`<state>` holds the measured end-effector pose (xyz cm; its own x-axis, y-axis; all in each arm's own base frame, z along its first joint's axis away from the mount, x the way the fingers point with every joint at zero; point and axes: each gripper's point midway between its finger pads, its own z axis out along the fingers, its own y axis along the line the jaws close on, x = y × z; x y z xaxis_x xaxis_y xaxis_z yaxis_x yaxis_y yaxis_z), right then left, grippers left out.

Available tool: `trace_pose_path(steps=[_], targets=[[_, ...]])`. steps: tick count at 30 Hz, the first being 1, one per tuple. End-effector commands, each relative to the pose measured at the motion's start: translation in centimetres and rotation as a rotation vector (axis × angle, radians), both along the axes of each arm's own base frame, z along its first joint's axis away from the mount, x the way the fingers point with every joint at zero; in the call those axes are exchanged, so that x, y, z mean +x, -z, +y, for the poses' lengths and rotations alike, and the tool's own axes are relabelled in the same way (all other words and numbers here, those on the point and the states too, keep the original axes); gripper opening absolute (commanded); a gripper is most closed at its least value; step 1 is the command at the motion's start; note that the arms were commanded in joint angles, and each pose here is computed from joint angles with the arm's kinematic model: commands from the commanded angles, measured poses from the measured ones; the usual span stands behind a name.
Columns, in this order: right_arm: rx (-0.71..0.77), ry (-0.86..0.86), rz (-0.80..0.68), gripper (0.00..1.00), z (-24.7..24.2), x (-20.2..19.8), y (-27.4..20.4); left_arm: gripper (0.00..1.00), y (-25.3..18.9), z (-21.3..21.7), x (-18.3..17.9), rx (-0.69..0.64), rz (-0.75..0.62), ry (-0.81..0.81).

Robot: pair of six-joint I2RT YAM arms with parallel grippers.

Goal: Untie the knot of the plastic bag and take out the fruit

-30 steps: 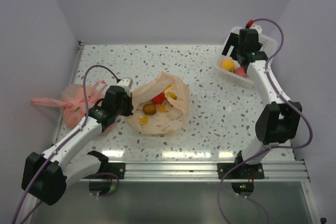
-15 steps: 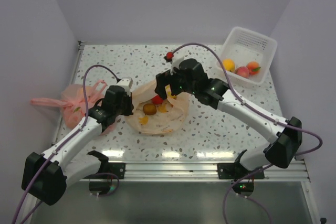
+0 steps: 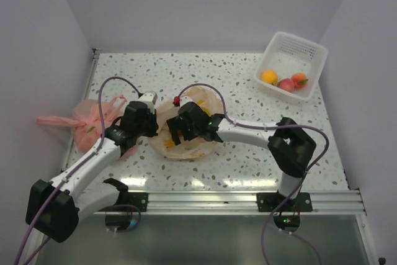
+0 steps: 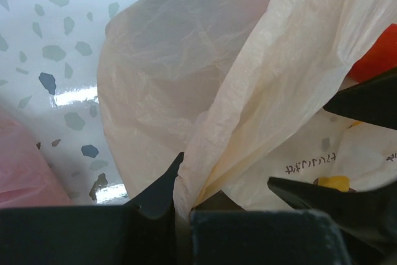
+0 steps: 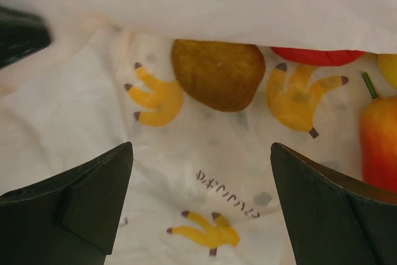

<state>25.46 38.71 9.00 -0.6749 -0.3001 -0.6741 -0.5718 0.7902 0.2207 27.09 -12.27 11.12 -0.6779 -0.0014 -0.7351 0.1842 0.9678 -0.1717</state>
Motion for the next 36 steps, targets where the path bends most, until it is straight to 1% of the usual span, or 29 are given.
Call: trace_pose_path(steps=[1, 3, 6, 8, 12, 13, 15, 16, 17, 20, 21, 23, 24, 26, 27, 30, 31, 32, 33, 35, 36], targets=[[0.131, 0.175, -0.055, 0.96, 1.7, 3.0, -1.1, 0.00, -0.3, -0.3, 0.7, -0.020, -0.030, 0.008], [0.129, 0.220, -0.057, 0.99, 2.0, 3.8, 0.3, 0.00, -0.2, -0.4, 0.7, -0.020, -0.027, 0.010], [0.162, 0.307, -0.065, 0.99, 2.4, 5.1, 1.4, 0.00, -0.2, -0.6, 0.7, -0.027, -0.027, 0.019], [0.215, 0.360, -0.077, 0.99, 2.9, 6.0, 1.2, 0.00, -0.1, -0.8, 0.6, -0.031, -0.025, 0.026], [0.225, 0.410, -0.085, 0.99, 3.7, 7.2, 2.6, 0.00, 0.0, -0.8, 0.7, -0.034, -0.021, 0.030], [0.205, 0.420, -0.078, 0.98, 3.5, 7.2, 3.2, 0.00, -0.1, -0.8, 0.7, -0.034, -0.022, 0.030], [0.207, 0.432, -0.078, 0.94, 3.7, 7.5, 3.7, 0.00, -0.1, -0.9, 0.7, -0.035, -0.023, 0.030], [0.210, 0.430, -0.081, 0.91, 3.8, 7.6, 4.2, 0.00, -0.1, -0.9, 0.7, -0.035, -0.023, 0.030], [0.211, 0.430, -0.080, 0.81, 3.9, 7.6, 4.4, 0.00, 0.0, -0.9, 0.7, -0.033, -0.021, 0.032], [0.207, 0.405, -0.089, 0.65, 4.0, 7.5, 4.4, 0.00, -0.1, -0.9, 0.7, -0.036, -0.023, 0.034], [0.209, 0.397, -0.092, 0.54, 3.8, 7.4, 4.1, 0.00, -0.1, -1.0, 0.7, -0.038, -0.022, 0.036], [0.205, 0.385, -0.100, 0.44, 3.5, 7.1, 3.6, 0.00, -0.1, -1.0, 0.7, -0.038, -0.024, 0.038], [0.196, 0.377, -0.099, 0.35, 3.2, 6.8, 3.7, 0.00, -0.1, -1.0, 0.7, -0.037, -0.022, 0.038], [0.204, 0.343, -0.111, 0.28, 2.9, 6.4, 2.2, 0.00, 0.0, -0.9, 0.7, -0.035, -0.022, 0.035], [0.187, 0.319, -0.116, 0.22, 2.5, 5.9, 2.1, 0.00, -0.1, -0.9, 0.7, -0.034, -0.023, 0.034], [0.190, 0.253, -0.118, 0.18, 1.9, 4.7, 0.1, 0.00, -0.2, -0.8, 0.8, -0.031, -0.028, 0.030], [0.189, 0.193, -0.099, 0.15, 1.3, 3.3, -1.4, 0.00, -0.3, -0.8, 0.9, -0.029, -0.031, 0.027], [0.189, 0.193, -0.098, 0.15, 1.3, 3.3, -1.4, 0.00, -0.3, -0.8, 0.9, -0.029, -0.031, 0.027], [0.225, 0.154, -0.100, 0.14, 1.4, 2.5, -3.3, 0.00, -0.2, -0.7, 0.9, -0.026, -0.031, 0.023], [0.214, 0.098, -0.111, 0.13, 1.0, 1.7, -4.7, 0.00, -0.2, -0.7, 0.8, -0.026, -0.029, 0.024], [0.246, 0.071, -0.132, 0.13, 1.0, 1.4, -7.3, 0.00, -0.1, -0.7, 0.8, -0.024, -0.025, 0.024]])
